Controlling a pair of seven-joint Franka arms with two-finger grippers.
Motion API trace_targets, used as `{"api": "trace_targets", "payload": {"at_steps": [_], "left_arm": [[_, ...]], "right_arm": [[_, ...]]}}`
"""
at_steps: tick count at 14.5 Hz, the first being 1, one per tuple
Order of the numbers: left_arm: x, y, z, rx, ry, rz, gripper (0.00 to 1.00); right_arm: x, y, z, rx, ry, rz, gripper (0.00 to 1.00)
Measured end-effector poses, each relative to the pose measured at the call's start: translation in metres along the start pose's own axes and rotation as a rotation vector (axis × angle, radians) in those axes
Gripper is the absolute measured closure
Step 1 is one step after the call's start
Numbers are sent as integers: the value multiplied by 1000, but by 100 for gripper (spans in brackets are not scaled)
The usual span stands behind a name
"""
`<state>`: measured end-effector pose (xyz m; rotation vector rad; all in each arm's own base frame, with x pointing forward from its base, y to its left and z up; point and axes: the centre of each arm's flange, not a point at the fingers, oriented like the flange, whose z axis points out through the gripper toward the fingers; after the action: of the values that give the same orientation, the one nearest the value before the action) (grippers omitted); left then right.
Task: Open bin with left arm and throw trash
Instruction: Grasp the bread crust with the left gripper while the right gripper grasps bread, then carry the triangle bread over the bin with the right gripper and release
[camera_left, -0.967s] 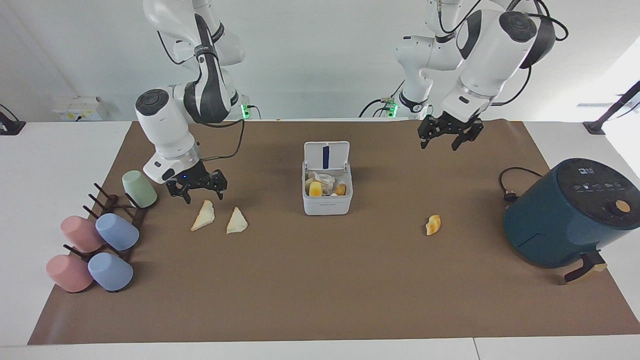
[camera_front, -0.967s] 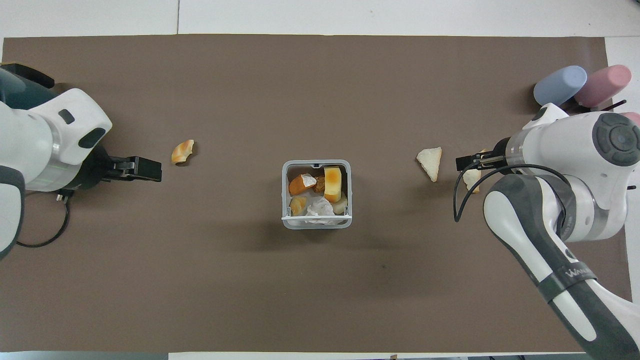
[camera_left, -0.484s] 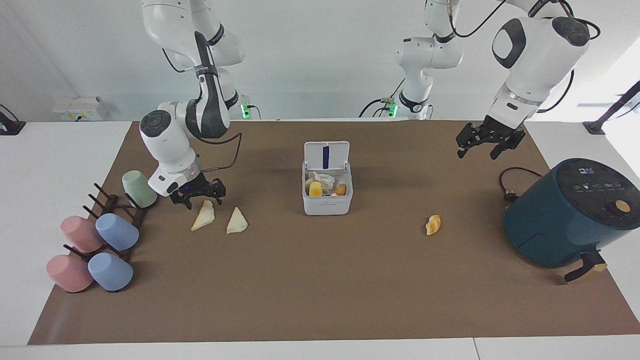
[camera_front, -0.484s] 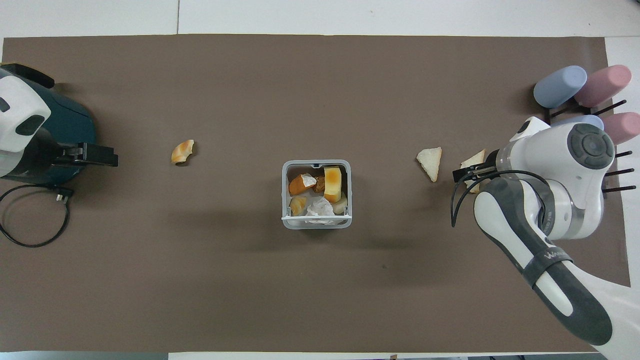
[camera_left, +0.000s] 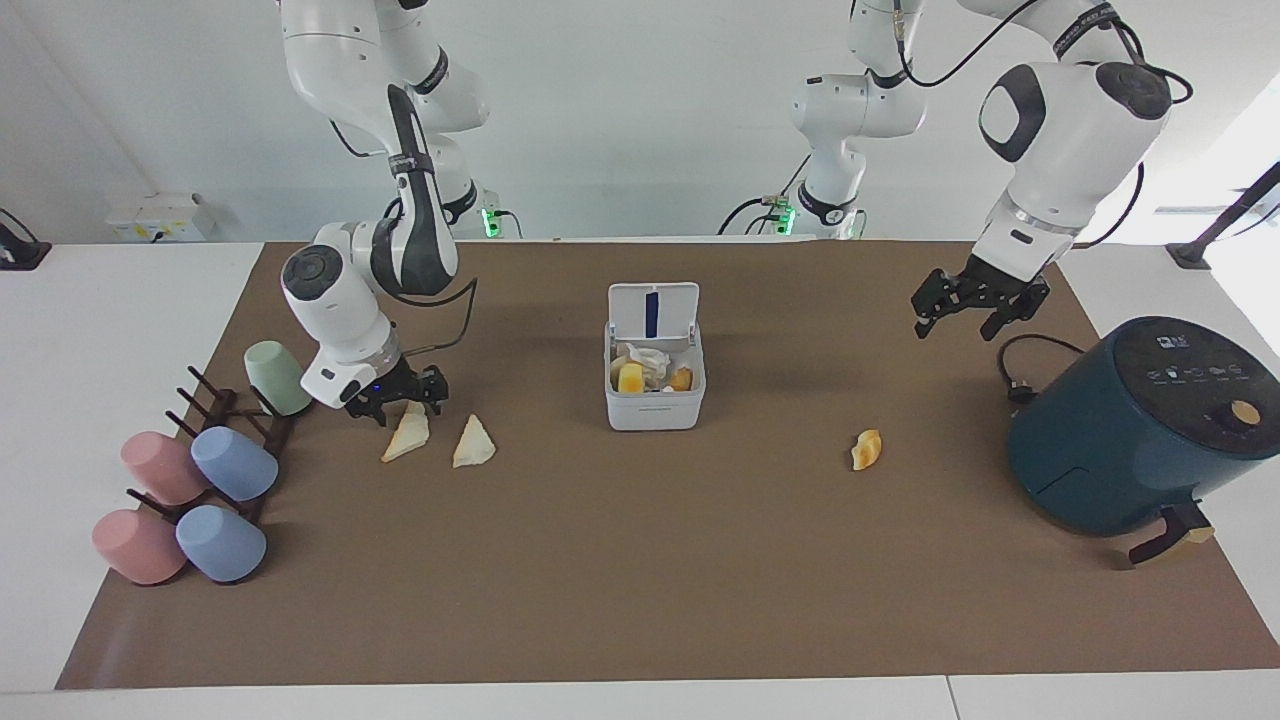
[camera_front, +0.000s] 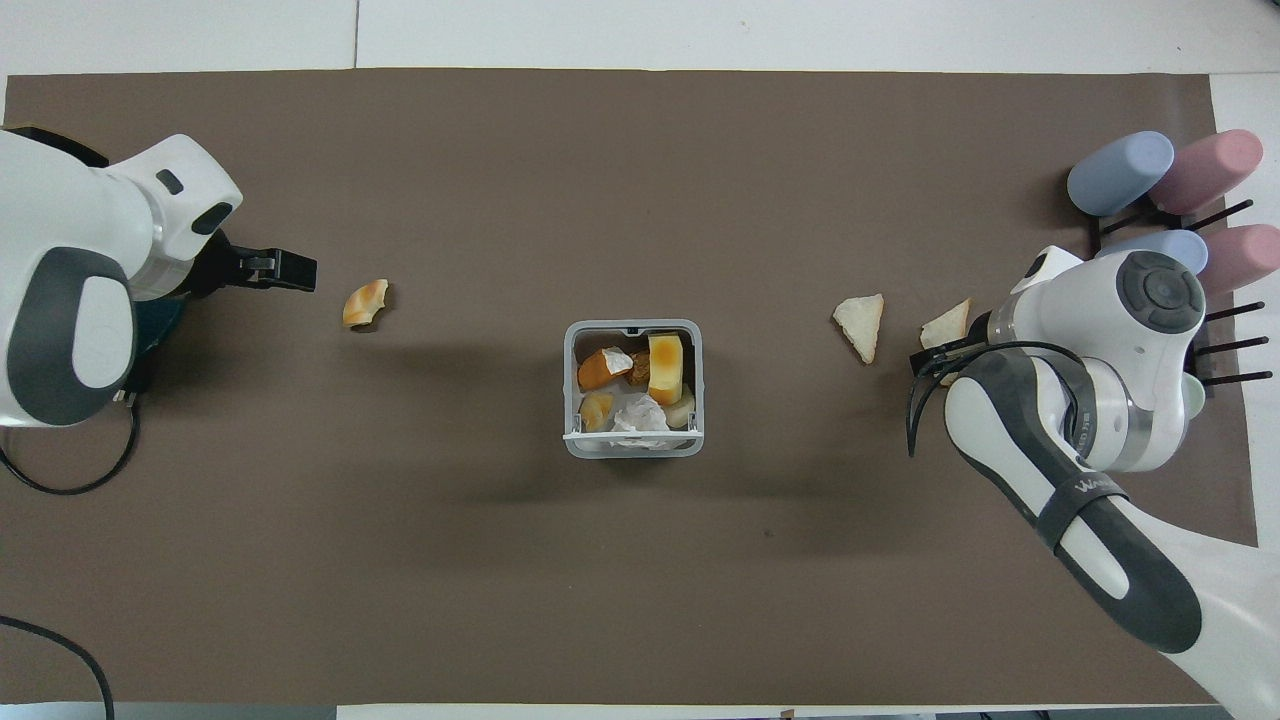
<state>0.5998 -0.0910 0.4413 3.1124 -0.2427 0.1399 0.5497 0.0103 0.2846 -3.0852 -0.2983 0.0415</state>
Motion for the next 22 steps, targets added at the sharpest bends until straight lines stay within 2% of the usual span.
{"api": "trace_targets", "payload": {"at_steps": [1, 2, 6, 7, 11, 12, 14, 17, 19, 22], "left_arm": [[6, 5, 18, 5, 3, 11, 0], [10, 8, 34, 8, 0, 18, 0], [14, 22, 84, 11, -25, 46, 0], [12, 27, 94, 11, -27, 54, 0], [-5, 33, 130, 12, -48, 67, 0], [-7, 33, 133, 12, -49, 66, 11], [-9, 32, 137, 13, -45, 65, 37], [-9, 32, 137, 13, -42, 65, 72], [-9, 32, 135, 13, -39, 65, 85], [-9, 30, 119, 12, -26, 63, 91]], "right_arm": [[0, 0, 0, 0, -1, -1, 33], [0, 0, 0, 0, -1, -5, 33], [-1, 9, -4, -2, 12, -5, 74], [-1, 7, -4, -2, 12, -8, 80], [9, 2, -18, 1, 16, -20, 81], [18, 0, -34, 4, 12, -27, 81], [42, -11, -84, 12, 17, -52, 89], [71, -72, -156, 26, 57, -36, 89], [85, -144, -180, 36, 104, -5, 89], [88, -262, -182, 72, 188, 35, 89]]}}
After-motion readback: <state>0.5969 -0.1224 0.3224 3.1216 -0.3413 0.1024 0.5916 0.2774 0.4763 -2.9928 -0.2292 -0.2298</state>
